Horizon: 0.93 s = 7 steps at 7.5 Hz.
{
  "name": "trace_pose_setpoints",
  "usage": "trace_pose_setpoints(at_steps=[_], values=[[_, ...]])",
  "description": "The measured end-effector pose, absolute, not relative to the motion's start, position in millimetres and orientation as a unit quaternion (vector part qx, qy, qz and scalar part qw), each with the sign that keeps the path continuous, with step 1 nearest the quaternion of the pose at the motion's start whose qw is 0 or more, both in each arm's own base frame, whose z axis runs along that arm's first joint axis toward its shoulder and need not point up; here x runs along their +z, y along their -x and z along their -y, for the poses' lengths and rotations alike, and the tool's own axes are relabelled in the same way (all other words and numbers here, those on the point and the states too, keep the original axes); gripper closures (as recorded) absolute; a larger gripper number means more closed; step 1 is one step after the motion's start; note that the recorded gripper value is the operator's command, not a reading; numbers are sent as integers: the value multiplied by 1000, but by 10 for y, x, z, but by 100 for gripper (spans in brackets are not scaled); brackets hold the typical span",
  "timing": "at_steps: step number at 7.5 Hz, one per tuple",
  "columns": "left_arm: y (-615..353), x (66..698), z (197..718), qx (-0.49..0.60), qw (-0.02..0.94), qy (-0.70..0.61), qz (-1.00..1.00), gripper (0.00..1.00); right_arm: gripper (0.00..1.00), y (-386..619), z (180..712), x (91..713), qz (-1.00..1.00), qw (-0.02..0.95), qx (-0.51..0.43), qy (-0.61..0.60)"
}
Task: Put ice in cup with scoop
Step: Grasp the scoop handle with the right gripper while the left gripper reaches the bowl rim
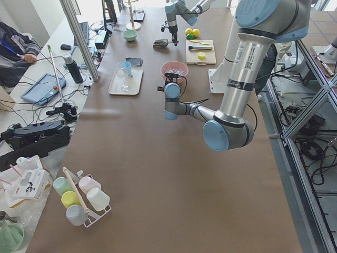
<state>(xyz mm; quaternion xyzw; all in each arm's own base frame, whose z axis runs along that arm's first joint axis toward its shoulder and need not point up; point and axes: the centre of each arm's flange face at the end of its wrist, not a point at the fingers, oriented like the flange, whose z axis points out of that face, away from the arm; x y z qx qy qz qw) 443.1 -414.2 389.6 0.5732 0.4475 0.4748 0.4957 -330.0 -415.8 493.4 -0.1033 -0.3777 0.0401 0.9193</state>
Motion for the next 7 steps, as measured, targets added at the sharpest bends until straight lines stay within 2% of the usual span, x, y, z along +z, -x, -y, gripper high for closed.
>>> trace_pose_setpoints(at_steps=[4, 7], values=[[-4908, 3918, 3842, 413, 490, -602, -476, 2, 100, 2910, 4038, 4324, 373, 922, 46, 89], [-5103, 3942, 3866, 401, 504, -587, -490, 2, 100, 2435, 4031, 4122, 389, 921, -26, 24]])
